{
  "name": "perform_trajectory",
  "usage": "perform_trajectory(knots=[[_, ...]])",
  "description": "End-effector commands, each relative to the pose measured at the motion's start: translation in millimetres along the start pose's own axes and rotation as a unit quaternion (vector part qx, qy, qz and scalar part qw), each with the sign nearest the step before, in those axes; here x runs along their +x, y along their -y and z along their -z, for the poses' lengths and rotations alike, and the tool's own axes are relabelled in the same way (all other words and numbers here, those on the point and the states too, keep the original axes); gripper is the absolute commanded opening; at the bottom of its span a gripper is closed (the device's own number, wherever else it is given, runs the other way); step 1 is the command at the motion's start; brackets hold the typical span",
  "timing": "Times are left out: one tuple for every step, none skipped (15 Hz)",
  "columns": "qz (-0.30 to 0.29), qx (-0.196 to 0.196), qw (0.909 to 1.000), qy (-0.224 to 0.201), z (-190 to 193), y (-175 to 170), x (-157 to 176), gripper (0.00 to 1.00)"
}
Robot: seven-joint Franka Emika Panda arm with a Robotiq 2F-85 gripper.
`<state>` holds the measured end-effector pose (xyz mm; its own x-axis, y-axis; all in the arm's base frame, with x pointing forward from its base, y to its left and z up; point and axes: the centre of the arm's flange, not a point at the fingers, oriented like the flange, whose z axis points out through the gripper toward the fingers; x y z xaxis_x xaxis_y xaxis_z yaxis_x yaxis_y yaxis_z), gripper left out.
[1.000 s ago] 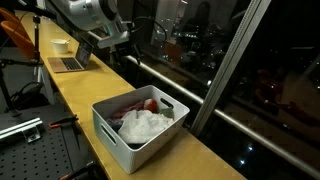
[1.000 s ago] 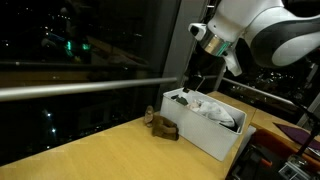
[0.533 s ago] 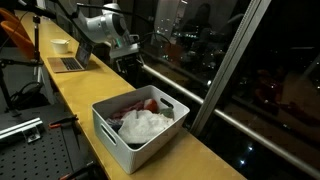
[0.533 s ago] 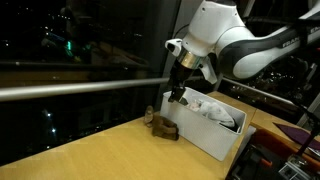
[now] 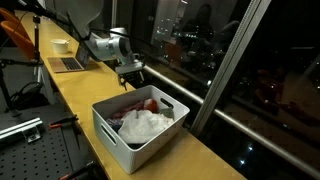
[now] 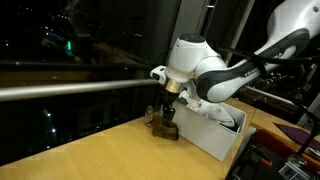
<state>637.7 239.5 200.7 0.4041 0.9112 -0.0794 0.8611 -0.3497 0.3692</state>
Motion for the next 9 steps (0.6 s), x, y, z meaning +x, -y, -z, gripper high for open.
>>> perform_trajectory(knots=[[0.025, 0.010, 0.9996, 0.011, -22.9, -6.2, 13.9, 1.00], [0.028, 0.013, 0.9994, 0.013, -28.9, -4.1, 13.2, 1.00], [0.030, 0.016, 0.9993, 0.014, -34.2, -2.7, 12.1, 1.00], [0.032, 0.019, 0.9992, 0.015, -39.8, -0.8, 10.7, 1.00], [0.033, 0.021, 0.9991, 0.016, -44.1, 0.8, 10.0, 1.00], [0.034, 0.024, 0.9990, 0.017, -49.3, 3.3, 9.0, 1.00], [0.035, 0.027, 0.9988, 0.018, -54.1, 5.2, 8.3, 1.00], [0.036, 0.031, 0.9987, 0.020, -59.3, 7.3, 7.9, 1.00], [0.036, 0.034, 0.9986, 0.021, -64.9, 9.6, 7.6, 1.00]])
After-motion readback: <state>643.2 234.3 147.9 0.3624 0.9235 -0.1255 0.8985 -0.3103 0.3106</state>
